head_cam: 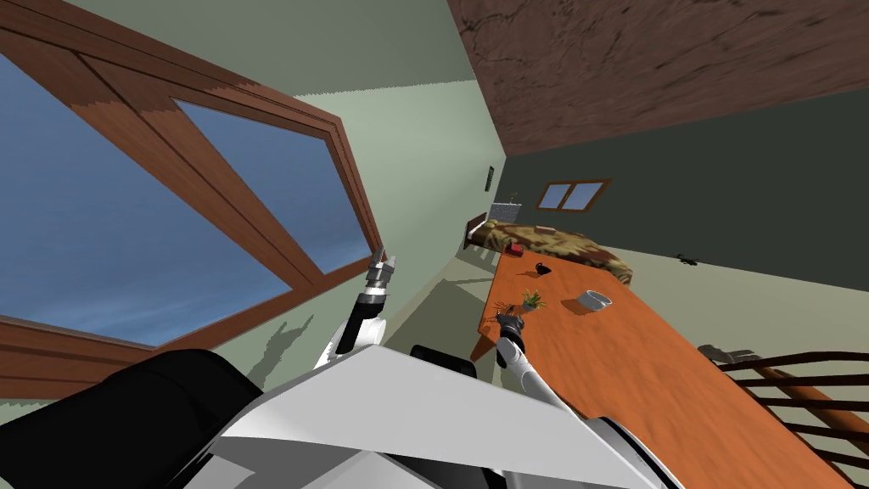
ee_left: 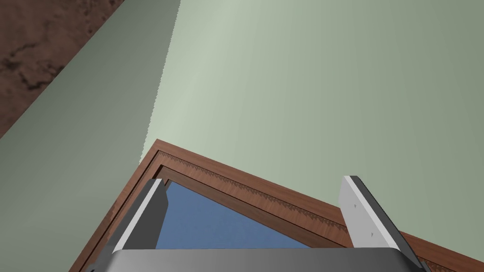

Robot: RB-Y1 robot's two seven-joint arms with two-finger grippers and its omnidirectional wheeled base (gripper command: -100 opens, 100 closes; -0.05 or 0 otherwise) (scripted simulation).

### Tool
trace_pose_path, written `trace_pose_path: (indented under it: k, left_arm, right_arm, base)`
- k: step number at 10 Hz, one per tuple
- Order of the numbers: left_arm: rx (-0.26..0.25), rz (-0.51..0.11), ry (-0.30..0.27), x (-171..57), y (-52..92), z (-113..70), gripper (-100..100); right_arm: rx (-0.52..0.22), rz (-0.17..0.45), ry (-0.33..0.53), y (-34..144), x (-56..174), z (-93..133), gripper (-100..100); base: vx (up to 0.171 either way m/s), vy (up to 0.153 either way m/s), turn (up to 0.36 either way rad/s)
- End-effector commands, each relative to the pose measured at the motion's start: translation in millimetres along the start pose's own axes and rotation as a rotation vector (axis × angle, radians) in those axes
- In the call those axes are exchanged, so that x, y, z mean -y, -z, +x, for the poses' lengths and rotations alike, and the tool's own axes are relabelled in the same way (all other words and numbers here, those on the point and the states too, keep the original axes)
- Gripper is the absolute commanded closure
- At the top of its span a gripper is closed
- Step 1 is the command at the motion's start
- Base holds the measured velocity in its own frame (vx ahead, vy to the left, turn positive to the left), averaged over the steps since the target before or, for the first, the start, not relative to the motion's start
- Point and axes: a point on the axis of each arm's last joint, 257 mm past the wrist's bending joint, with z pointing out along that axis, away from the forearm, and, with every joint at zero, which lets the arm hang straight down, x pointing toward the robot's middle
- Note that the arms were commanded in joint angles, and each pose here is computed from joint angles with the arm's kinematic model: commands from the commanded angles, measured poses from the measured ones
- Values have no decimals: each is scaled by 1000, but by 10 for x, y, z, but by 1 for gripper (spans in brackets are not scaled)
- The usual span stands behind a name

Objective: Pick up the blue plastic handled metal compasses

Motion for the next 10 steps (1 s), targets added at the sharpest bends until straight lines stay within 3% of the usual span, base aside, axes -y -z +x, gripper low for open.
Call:
trace_pose_path:
  k: [1, 4, 5, 6, 7, 9, 10]
  left_arm:
    - [0, 0, 0, 0, 0, 0, 0]
    - [0, 0, 0, 0, 0, 0, 0]
    - [0, 0, 0, 0, 0, 0, 0]
    - [0, 0, 0, 0, 0, 0, 0]
    - [0, 0, 0, 0, 0, 0, 0]
    - [0, 0, 0, 0, -1, 0, 0]
    - [0, 0, 0, 0, 0, -1, 0]
  right_arm:
    - [31, 34, 38, -24, 110, -78, -100]
    - [81, 76, 91, -50, 246, -196, -100]
    - [69, 65, 81, -50, 206, -163, -100]
    - [72, 69, 81, -52, 218, -172, 0]
    - [70, 122, 62, 19, 295, -159, -100]
    - [64, 129, 51, 20, 316, -143, -100]
    - [53, 185, 35, 110, 411, -75, -100]
  base:
    - [14, -17, 41]
    - [24, -19, 30]
    - [14, -11, 9]
    - [0, 0, 0]
    - [-11, -88, 330]
    - [-21, -107, 253]
    - [-26, -117, 356]
